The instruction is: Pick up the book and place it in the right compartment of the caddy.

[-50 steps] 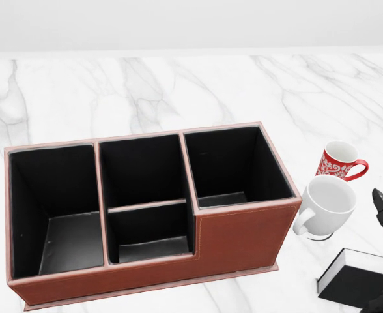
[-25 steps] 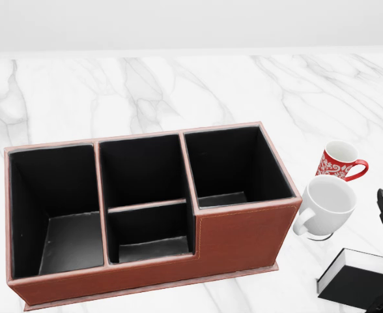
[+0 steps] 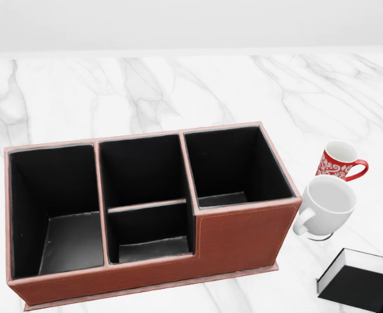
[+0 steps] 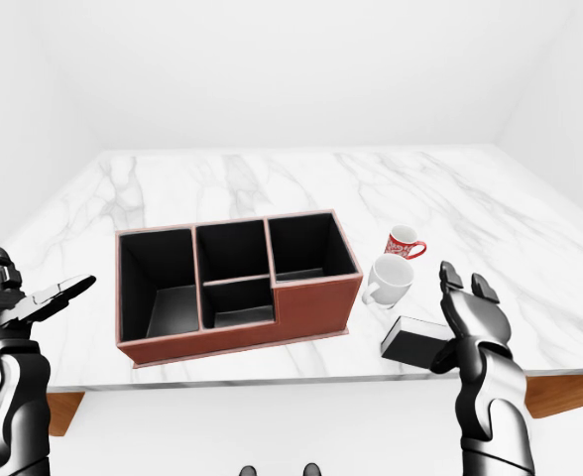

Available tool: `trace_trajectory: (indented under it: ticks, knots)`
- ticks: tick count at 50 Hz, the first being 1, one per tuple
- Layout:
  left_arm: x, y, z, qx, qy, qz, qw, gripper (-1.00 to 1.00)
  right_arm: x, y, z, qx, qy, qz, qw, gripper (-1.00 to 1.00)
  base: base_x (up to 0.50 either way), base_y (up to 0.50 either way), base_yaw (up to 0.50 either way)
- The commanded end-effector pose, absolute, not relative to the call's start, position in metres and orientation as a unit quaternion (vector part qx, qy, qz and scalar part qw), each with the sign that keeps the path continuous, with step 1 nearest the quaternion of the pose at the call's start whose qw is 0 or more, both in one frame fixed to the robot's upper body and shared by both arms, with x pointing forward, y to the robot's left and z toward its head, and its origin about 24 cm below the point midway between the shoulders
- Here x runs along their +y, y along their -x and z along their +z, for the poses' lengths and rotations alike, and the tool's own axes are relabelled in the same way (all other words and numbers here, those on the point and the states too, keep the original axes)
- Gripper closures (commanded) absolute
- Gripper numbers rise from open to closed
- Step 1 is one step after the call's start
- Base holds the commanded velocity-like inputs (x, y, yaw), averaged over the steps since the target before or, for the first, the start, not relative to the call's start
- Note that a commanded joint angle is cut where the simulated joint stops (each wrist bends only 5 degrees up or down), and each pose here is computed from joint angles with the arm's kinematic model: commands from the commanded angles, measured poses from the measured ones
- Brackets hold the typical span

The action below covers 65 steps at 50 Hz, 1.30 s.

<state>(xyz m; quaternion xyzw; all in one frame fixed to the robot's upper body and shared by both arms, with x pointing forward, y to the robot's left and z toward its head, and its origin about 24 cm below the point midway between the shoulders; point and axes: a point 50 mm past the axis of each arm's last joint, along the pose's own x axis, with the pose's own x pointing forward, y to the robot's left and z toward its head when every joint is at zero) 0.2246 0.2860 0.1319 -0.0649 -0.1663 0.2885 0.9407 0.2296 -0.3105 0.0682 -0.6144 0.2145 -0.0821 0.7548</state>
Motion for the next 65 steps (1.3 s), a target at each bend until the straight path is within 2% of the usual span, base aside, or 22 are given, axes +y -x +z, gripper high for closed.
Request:
trace_trajectory:
  ticks: [1, 38, 65]
  knots:
    - [0.286, -0.225, 0.131, -0.165, 0.065, 0.288, 0.941, -1.0, -0.316, -0.237, 0.078, 0.192, 0.642, -0.115, 0.733, -1.0, 0.0, 0.0, 0.0]
    - [0.286, -0.224, 0.133, -0.169, 0.064, 0.289, 0.94, -1.0, -0.299, -0.256, 0.064, 0.175, 0.654, -0.087, 0.731, -1.0, 0.0, 0.0, 0.0]
    - [0.287, -0.224, 0.133, -0.169, 0.065, 0.29, 0.94, -1.0, -0.302, -0.25, 0.033, 0.217, 0.644, -0.062, 0.73, -1.0, 0.0, 0.0, 0.0]
